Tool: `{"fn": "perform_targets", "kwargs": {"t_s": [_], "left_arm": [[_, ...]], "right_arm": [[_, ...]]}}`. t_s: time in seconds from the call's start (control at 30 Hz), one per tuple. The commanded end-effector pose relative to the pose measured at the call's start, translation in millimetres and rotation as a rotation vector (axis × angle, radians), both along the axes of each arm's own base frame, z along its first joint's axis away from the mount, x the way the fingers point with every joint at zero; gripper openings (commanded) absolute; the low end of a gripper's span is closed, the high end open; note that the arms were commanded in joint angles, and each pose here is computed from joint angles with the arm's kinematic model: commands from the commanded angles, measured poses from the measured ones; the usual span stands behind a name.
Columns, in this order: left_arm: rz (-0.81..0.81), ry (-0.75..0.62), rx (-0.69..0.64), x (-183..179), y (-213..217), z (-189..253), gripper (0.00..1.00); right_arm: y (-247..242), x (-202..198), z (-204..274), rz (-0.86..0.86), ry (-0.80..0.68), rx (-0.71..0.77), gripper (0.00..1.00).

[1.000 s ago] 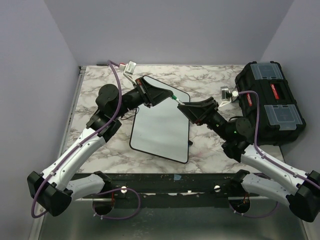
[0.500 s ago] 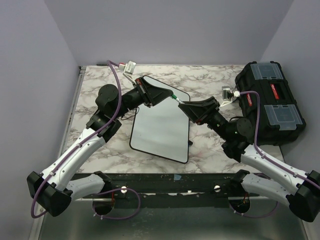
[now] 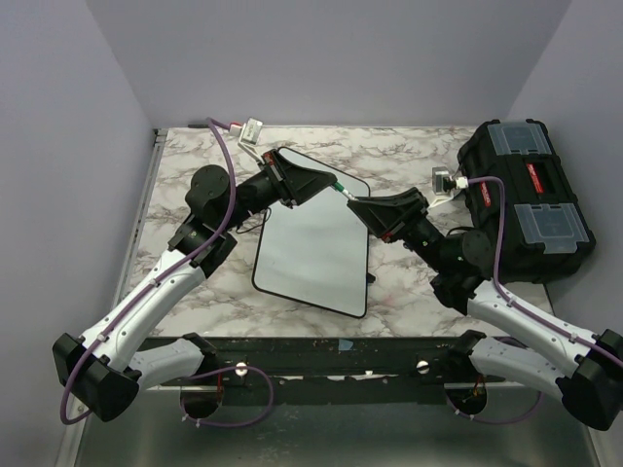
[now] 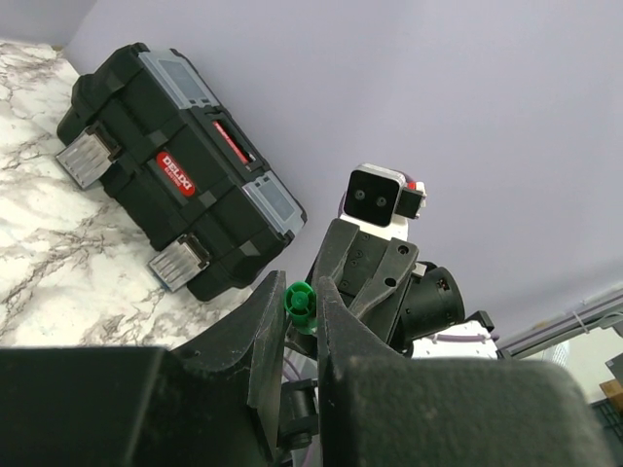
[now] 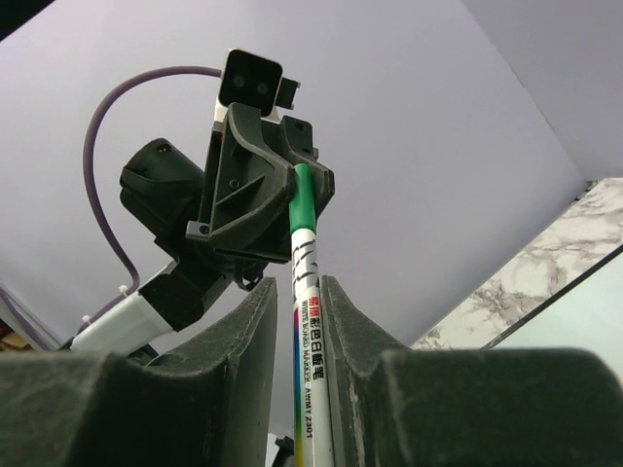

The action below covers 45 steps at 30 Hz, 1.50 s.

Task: Write a sentence on the whiteboard
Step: Open the whiteboard marker from the pen cap.

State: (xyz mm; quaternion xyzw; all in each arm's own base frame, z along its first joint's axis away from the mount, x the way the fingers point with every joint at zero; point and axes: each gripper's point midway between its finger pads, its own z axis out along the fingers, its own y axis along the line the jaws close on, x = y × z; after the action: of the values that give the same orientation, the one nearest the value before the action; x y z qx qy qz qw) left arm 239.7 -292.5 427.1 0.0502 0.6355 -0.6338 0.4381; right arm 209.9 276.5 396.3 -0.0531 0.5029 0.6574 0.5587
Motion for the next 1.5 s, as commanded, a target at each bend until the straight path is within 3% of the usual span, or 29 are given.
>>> {"fn": "perform_targets", "kwargs": {"t_s": [0.0,0.27,0.43,0.77,1.2,1.47], "left_arm": [[0.005,0.05,0.065,3,-4,-30,0.0],[0.005,0.056,0.065,4,-6,-32,0.0],[0.006,0.057,0.063,4,-6,-34,0.0],[0.037,0.046,0.091,11,-3,-32,0.0],[0.118,0.121,0.016,52,10,-15,0.0],[0.083,0.194,0.069,76,-15,-47,0.0]], "right_arm": [[-7,-19,35,0.036,-0.113,0.088,0.28],[-11,-21,39,0.029,-0.133,0.106,0.24],[-14,-20,39,0.014,-0.127,0.119,0.01],[-25,-26,29,-0.014,-0.121,0.117,0.01],[-52,-36,2,-0.096,-0.056,0.07,0.01],[-83,-40,23,-0.234,-0.077,0.058,0.01]]}}
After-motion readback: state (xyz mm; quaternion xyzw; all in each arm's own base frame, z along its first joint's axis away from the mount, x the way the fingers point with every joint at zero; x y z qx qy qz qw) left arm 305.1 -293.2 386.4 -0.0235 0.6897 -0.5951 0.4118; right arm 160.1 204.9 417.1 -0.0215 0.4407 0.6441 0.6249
